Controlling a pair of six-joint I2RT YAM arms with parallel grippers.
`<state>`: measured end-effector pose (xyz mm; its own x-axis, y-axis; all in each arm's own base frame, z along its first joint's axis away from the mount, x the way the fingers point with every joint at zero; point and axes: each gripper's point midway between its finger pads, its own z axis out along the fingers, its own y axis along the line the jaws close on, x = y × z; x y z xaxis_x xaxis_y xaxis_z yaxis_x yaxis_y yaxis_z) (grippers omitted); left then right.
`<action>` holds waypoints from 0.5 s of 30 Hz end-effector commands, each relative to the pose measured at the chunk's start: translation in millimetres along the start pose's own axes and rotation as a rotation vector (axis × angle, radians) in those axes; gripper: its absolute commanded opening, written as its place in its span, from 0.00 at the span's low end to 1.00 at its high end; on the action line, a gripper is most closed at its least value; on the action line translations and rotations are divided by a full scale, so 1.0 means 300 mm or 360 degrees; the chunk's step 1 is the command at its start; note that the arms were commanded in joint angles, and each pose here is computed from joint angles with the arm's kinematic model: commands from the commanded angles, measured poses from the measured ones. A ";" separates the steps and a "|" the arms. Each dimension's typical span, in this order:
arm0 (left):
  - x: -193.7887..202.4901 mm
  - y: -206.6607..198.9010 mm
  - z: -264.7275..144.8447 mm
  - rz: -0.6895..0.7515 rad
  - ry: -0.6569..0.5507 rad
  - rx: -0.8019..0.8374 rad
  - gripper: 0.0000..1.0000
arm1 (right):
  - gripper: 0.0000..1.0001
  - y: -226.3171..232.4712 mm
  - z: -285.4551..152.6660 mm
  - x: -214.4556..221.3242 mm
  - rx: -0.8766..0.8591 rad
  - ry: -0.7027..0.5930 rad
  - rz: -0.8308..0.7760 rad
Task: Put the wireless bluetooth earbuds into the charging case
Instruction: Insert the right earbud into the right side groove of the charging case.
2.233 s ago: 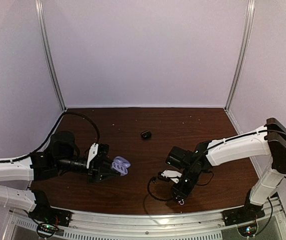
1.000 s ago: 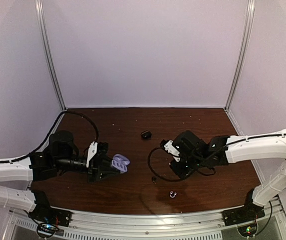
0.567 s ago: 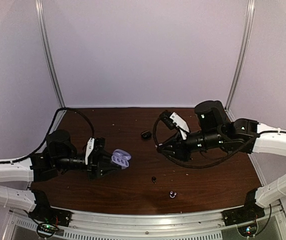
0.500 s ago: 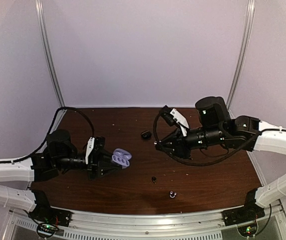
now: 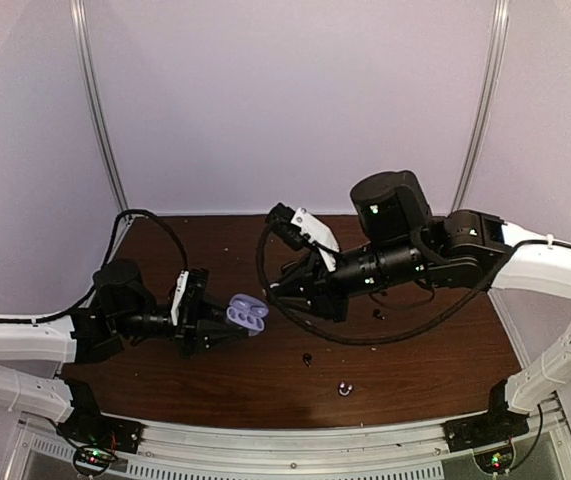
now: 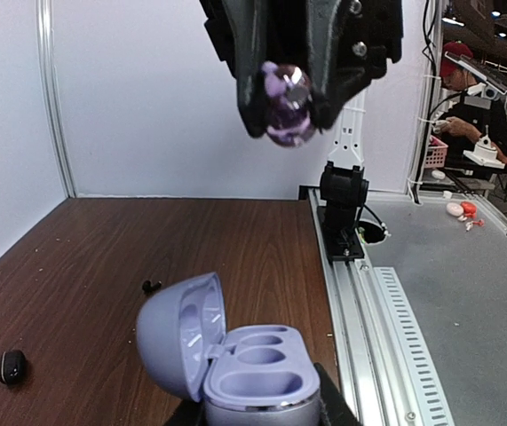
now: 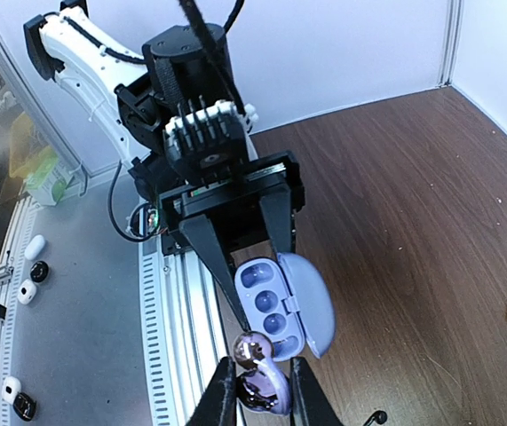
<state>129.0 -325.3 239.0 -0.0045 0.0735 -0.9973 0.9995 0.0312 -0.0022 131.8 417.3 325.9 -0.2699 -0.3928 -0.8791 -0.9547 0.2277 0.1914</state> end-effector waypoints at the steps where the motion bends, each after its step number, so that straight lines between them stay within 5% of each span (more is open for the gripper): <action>1: -0.074 -0.032 -0.004 0.0059 -0.0151 0.0078 0.00 | 0.10 0.018 0.039 0.011 0.0057 0.0090 -0.0118; 15: -0.086 -0.061 0.001 0.0049 -0.0191 0.0176 0.00 | 0.12 0.026 0.092 0.062 0.0089 0.0215 -0.0223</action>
<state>117.6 -327.0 252.2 -0.0023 0.0071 -1.0000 0.9991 -0.0413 -0.0026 118.6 432.7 283.2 -0.1925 -0.5530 -0.8107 -0.9737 0.2102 0.0879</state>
